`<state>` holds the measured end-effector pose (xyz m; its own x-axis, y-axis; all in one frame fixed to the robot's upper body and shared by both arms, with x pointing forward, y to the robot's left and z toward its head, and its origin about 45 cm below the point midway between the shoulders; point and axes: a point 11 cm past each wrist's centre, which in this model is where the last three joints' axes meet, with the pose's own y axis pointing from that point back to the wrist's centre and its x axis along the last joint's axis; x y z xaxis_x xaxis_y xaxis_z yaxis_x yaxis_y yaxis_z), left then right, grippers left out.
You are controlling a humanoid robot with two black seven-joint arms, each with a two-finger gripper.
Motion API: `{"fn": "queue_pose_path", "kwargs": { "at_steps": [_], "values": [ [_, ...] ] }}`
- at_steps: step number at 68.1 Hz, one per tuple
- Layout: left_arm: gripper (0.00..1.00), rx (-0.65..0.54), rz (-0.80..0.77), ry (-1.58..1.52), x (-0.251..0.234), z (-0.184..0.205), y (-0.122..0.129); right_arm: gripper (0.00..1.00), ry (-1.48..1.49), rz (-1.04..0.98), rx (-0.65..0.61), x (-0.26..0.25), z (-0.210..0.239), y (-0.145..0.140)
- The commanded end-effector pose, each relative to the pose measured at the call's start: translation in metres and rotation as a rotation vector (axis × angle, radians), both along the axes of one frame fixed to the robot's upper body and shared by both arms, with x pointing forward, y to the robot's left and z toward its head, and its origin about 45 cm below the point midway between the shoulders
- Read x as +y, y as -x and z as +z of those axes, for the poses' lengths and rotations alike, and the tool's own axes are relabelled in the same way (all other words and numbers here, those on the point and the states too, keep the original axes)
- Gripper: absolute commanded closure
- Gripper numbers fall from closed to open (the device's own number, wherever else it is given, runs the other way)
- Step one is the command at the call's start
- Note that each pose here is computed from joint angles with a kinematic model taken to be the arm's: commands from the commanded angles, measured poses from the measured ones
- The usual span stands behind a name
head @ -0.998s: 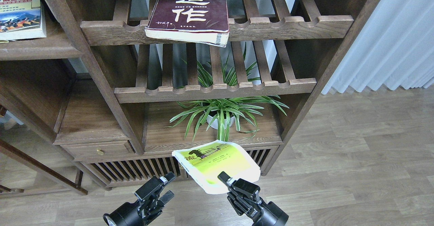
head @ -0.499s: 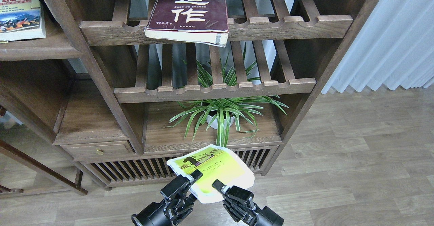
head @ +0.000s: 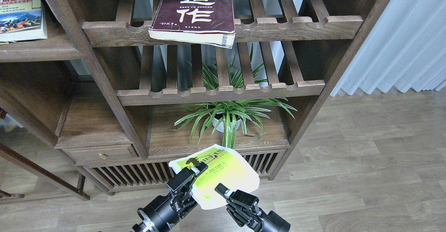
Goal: Organize books on shelf
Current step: 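Hand the yellow-green book from the right gripper to the left gripper, then carry the yellow-green book with the left gripper to the side shelf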
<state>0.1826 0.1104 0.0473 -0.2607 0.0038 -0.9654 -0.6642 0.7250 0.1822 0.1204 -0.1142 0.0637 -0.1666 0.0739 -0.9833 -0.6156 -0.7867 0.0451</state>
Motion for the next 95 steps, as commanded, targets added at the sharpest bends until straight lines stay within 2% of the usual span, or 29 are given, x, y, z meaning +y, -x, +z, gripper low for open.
{"fn": "queue_pose_path", "kwargs": {
  "at_steps": [1,3,4,5,9,15,29,35,39,40,43,45,48,50,57,62,74,81,95],
  "values": [
    [0.48,-0.004,0.022,-0.004,0.004,0.0,-0.005,0.97,-0.001,0.001,0.0,0.0,0.0,0.0],
    [0.58,-0.006,0.024,-0.003,0.005,0.001,-0.006,0.97,-0.001,0.001,0.0,0.0,0.0,0.0],
    [0.74,-0.011,0.013,0.004,0.002,0.003,-0.005,0.97,-0.001,0.001,0.002,0.0,0.0,0.001],
    [0.79,-0.011,0.011,0.006,0.001,0.004,-0.005,0.97,-0.001,0.002,0.0,0.001,0.0,0.0],
    [0.89,-0.012,0.018,0.0,0.004,0.004,-0.006,0.97,-0.002,0.005,0.001,0.002,0.0,0.001],
    [0.94,-0.013,0.023,-0.012,0.01,0.002,-0.007,0.97,-0.005,0.005,0.002,0.002,0.0,0.002],
    [0.98,-0.017,0.024,-0.036,0.021,0.001,-0.008,0.96,-0.004,0.007,0.005,0.002,0.0,0.003],
    [0.99,-0.018,0.03,-0.048,0.028,0.0,-0.009,0.91,0.0,0.014,0.008,0.003,-0.002,0.005],
    [0.99,-0.02,0.031,-0.065,0.036,-0.001,-0.009,0.76,0.007,0.02,0.01,0.003,-0.003,0.006],
    [0.99,-0.021,0.03,-0.07,0.039,0.0,-0.008,0.68,0.008,0.022,0.01,0.004,-0.004,0.006],
    [0.99,-0.023,0.029,-0.079,0.044,0.0,-0.008,0.57,0.015,0.029,0.007,0.004,-0.005,0.005],
    [0.99,-0.027,0.028,-0.089,0.05,0.001,-0.007,0.45,0.024,0.042,0.014,0.005,-0.008,0.007],
    [0.99,-0.027,0.026,-0.104,0.057,0.001,-0.006,0.38,0.03,0.048,0.024,0.006,-0.012,0.009],
    [0.99,-0.035,0.022,-0.144,0.076,0.003,-0.005,0.24,0.047,0.056,0.038,0.004,-0.019,0.009],
    [0.99,-0.053,0.017,-0.213,0.11,0.009,-0.006,0.12,0.073,0.065,0.058,0.001,-0.029,0.008],
    [0.99,-0.066,0.004,-0.268,0.134,0.016,-0.005,0.08,0.093,0.067,0.071,-0.003,-0.037,0.007],
    [0.98,-0.091,-0.044,-0.463,0.209,0.036,-0.006,0.08,0.145,0.079,0.096,-0.011,-0.053,0.003],
    [0.98,-0.123,-0.103,-0.602,0.251,0.062,-0.005,0.08,0.175,0.085,0.108,-0.017,-0.062,-0.002],
    [0.98,-0.182,-0.177,-0.795,0.3,0.112,-0.009,0.08,0.209,0.137,0.11,-0.014,-0.07,-0.006]
  ]
}}
